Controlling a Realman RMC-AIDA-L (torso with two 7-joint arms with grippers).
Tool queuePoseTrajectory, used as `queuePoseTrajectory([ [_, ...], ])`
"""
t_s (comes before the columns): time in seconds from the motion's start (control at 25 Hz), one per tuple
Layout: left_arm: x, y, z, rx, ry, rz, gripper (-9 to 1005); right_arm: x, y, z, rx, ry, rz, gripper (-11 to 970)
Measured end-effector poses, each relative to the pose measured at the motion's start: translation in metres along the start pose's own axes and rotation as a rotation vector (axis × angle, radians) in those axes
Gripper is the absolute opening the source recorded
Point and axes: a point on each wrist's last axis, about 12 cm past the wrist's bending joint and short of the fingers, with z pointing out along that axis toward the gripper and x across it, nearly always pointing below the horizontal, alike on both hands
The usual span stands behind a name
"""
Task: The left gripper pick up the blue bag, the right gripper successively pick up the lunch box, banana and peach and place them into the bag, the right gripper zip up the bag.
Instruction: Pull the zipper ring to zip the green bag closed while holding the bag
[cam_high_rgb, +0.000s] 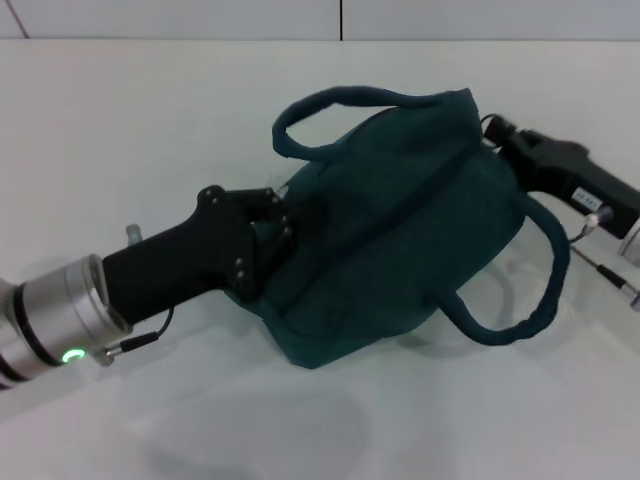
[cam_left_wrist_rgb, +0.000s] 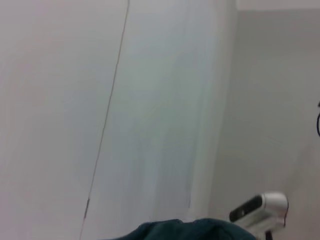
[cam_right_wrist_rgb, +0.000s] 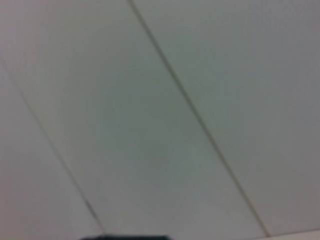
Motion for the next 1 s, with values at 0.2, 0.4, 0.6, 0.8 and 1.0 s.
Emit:
queuePoseTrajectory([
  [0.2,-0.016,0.010,0.005,0.006,-0.014,-0.039,56,0.002,0.003,0.000,-0.014,0.006,-0.001,6],
  [0.4,-0.035,0.027,-0.007,-0.053,0.000,-0.078,160,0.003,0.003,-0.001,-0.019,0.008,-0.001,6],
  [0.6,-0.051,0.038,0.000,-0.059,0.052,-0.060,343,0.004,0.004,-0.001,-0.024,0.013,-0.002,8],
  [0.8,-0.070,0.049,0.030,-0.061,0.214,-0.029,459,0.005,0.006,0.000,-0.032,0.020,-0.005,10],
  [1.0,-0.088,0.053,0.067,0.026,0.322,-0.057,523,0.005,0.005,-0.002,-0.024,0.016,-0.001,13],
])
